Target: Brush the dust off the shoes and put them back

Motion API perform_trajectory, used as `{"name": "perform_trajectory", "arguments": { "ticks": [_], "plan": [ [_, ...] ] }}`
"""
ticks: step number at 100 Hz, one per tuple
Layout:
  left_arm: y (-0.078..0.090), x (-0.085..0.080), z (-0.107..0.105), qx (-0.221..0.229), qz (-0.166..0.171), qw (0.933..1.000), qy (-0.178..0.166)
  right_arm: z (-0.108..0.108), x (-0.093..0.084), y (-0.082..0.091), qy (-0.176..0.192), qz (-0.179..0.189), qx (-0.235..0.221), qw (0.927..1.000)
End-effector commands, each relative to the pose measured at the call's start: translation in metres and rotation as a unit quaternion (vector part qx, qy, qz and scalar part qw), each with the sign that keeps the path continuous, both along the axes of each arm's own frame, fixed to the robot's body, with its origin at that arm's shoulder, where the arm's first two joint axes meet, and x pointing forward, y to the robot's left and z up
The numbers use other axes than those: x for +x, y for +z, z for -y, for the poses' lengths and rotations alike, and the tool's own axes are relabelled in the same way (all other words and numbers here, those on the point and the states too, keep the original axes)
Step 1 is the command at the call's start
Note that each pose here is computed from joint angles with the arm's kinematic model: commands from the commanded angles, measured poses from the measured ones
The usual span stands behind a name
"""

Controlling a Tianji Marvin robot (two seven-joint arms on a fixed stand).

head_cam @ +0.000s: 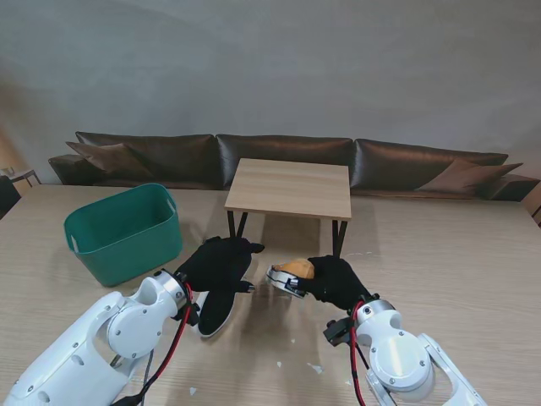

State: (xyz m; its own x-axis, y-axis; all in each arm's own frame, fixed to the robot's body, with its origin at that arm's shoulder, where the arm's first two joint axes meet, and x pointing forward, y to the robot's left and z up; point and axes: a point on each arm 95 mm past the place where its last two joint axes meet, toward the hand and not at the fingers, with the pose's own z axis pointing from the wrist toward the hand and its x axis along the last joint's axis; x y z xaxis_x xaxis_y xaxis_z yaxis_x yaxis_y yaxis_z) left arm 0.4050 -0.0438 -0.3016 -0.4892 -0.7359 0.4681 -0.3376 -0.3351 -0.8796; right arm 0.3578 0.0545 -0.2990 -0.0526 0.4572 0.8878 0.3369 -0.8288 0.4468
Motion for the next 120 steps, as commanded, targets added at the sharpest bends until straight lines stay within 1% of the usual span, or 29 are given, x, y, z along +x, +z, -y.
{"name": "perform_trajectory", "arguments": {
  "ticks": [1,24,34,50,59,78,86,107,120],
  "plan": [
    [0.0,0.001,0.004,0.004,-0.007,0.9999,-0.012,-0.006,0.003,0.02,0.006,0.02,0.018,0.9996],
    [0.002,0.008,0.016,0.001,0.0,0.9993,-0.039,-0.003,0.001,0.041,0.001,0.02,0.061,0.9979],
    [0.004,0.013,0.022,-0.016,0.005,0.9988,-0.045,-0.003,0.0,0.049,0.002,0.024,0.073,0.9971],
    [0.008,0.019,0.033,-0.044,-0.002,0.997,-0.064,-0.006,-0.001,0.059,0.0,0.031,0.089,0.9955],
    [0.01,0.02,0.039,-0.055,-0.014,0.9954,-0.077,-0.008,-0.001,0.061,-0.002,0.035,0.094,0.9949],
    [0.011,0.021,0.049,-0.067,-0.026,0.9932,-0.092,-0.012,-0.005,0.063,-0.005,0.032,0.126,0.9915],
    [0.011,0.023,0.051,-0.074,-0.027,0.9926,-0.093,-0.014,-0.007,0.064,-0.006,0.03,0.138,0.9899],
    [0.01,0.027,0.06,-0.109,-0.035,0.9894,-0.089,-0.019,-0.01,0.066,-0.012,0.026,0.169,0.9852],
    [0.008,0.029,0.065,-0.128,-0.041,0.9873,-0.085,-0.022,-0.01,0.065,-0.018,0.019,0.182,0.9829]
  ]
}}
